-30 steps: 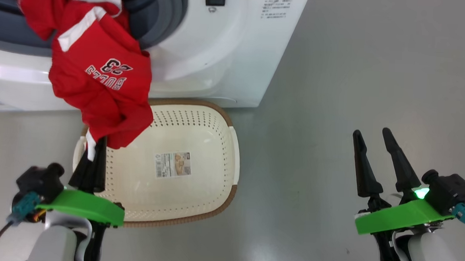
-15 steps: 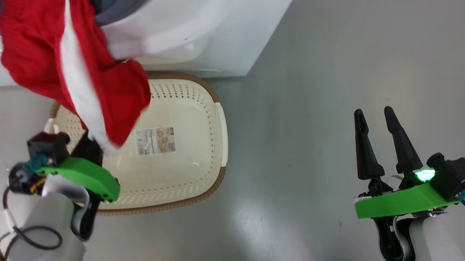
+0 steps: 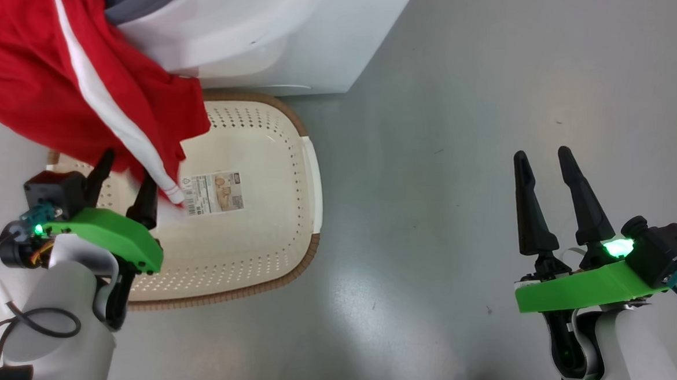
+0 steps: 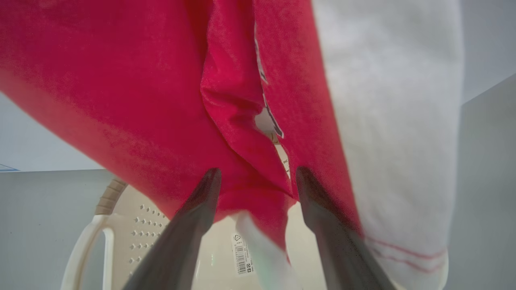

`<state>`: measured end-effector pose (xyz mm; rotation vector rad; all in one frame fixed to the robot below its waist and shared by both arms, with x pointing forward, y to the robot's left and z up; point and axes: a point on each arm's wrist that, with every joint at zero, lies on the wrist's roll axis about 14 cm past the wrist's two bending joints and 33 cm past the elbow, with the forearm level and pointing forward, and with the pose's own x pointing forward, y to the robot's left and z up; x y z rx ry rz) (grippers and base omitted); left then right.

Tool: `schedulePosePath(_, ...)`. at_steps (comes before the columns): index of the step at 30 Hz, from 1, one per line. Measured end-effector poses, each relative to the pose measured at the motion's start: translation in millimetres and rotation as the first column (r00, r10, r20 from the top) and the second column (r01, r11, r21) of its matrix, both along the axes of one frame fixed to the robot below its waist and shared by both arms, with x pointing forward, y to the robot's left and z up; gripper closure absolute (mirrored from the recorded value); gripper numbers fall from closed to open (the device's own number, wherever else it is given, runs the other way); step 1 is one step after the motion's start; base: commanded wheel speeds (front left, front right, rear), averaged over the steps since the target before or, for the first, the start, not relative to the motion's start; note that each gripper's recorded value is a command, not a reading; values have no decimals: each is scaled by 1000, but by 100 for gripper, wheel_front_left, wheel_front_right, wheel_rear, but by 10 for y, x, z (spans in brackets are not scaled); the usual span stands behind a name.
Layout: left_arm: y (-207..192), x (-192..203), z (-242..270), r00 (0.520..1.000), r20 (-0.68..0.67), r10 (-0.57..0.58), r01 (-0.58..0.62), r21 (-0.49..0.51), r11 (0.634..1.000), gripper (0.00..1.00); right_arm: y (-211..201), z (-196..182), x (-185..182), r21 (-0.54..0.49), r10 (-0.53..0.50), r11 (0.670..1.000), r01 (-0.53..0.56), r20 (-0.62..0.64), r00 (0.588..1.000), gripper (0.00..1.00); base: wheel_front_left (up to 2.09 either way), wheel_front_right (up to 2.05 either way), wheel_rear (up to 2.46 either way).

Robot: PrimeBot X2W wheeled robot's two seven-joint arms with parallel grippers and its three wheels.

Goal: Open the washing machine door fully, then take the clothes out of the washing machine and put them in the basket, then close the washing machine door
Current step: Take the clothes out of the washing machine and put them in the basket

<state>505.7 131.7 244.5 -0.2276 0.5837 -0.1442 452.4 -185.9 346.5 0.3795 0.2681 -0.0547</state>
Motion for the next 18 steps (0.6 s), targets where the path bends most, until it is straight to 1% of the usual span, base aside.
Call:
schedulePosePath(6,129,36,98,998,22,57,-57,-9,998,0,32,26,24,7,6,1000,-6,9,1000,0,0,0,0)
schedulePosePath(12,189,117,332,991,90,95,-92,-30,995,0,85,81,60,12,18,1000,-19,27,999,0,0,0,0)
schedulePosePath(18,264,100,525,980,145,136,-130,-51,990,0,150,112,97,9,38,999,-38,40,999,0,0,0,0)
